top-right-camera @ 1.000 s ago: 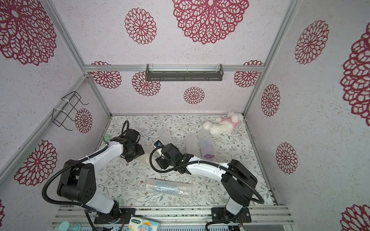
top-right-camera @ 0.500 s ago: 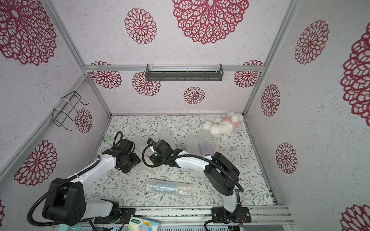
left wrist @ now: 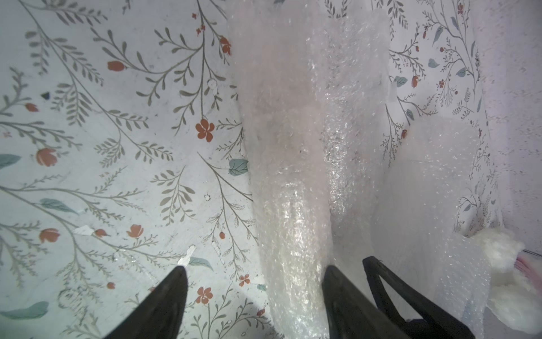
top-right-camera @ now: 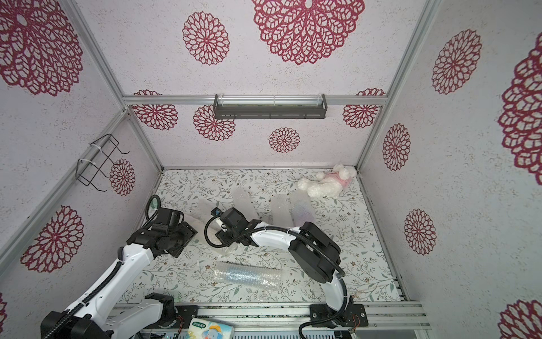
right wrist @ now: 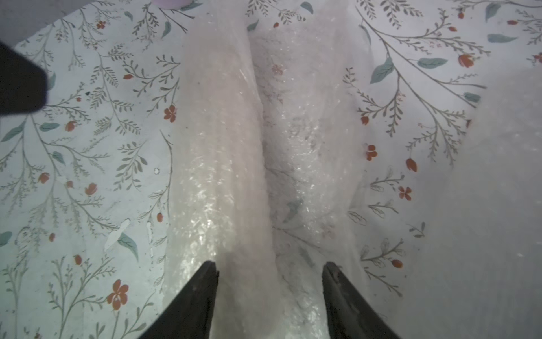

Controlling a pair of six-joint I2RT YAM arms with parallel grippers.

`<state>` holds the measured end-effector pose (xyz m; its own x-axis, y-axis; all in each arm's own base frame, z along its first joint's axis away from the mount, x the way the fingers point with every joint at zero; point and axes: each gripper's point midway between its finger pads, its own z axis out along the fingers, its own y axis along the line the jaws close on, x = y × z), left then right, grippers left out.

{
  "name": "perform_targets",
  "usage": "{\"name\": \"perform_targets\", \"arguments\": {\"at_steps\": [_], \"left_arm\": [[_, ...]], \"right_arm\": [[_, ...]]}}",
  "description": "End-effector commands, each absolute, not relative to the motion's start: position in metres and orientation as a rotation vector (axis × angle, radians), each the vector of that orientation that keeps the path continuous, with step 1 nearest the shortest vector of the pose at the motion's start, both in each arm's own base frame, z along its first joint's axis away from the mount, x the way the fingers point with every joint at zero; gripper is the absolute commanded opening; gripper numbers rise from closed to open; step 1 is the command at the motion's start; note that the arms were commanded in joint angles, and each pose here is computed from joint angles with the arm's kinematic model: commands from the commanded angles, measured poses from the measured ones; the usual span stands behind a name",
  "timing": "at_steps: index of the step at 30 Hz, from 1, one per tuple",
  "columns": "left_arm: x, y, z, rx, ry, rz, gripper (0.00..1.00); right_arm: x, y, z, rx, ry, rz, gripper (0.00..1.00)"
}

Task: Unwrap the vase from the bubble wrap
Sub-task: Unwrap the bubble wrap at the center of the board.

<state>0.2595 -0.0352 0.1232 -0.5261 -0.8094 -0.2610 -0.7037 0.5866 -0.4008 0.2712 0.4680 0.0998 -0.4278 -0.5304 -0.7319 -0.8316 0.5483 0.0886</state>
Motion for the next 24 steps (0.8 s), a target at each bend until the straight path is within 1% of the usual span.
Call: {"name": "perform_targets", "arguments": {"at_steps": [1, 15, 16, 21, 24], "left_arm": [[0.264, -0.025, 0.134, -1.237, 2.386, -0.313, 0.78], [0.28, -0.003, 0.162, -1.205, 2.364, -0.302, 0.81], [0.281, -0.002, 0.162, -1.204, 2.364, -0.303, 0.81], [0.281, -0.003, 0.155, -1.194, 2.395, -0.297, 0.81], [0.281, -0.006, 0.146, -1.19, 2.426, -0.305, 0.81]], "right_arm": [[0.25, 0.492, 0.107, -1.127, 2.087, 0.678, 0.6], [0.19, 0.53, 0.099, -1.216, 2.075, 0.795, 0.59], [0.173, 0.537, 0.1, -1.251, 2.06, 0.812, 0.59], [0.143, 0.552, 0.105, -1.304, 2.033, 0.862, 0.59], [0.13, 0.555, 0.117, -1.321, 1.997, 0.872, 0.58]]}}
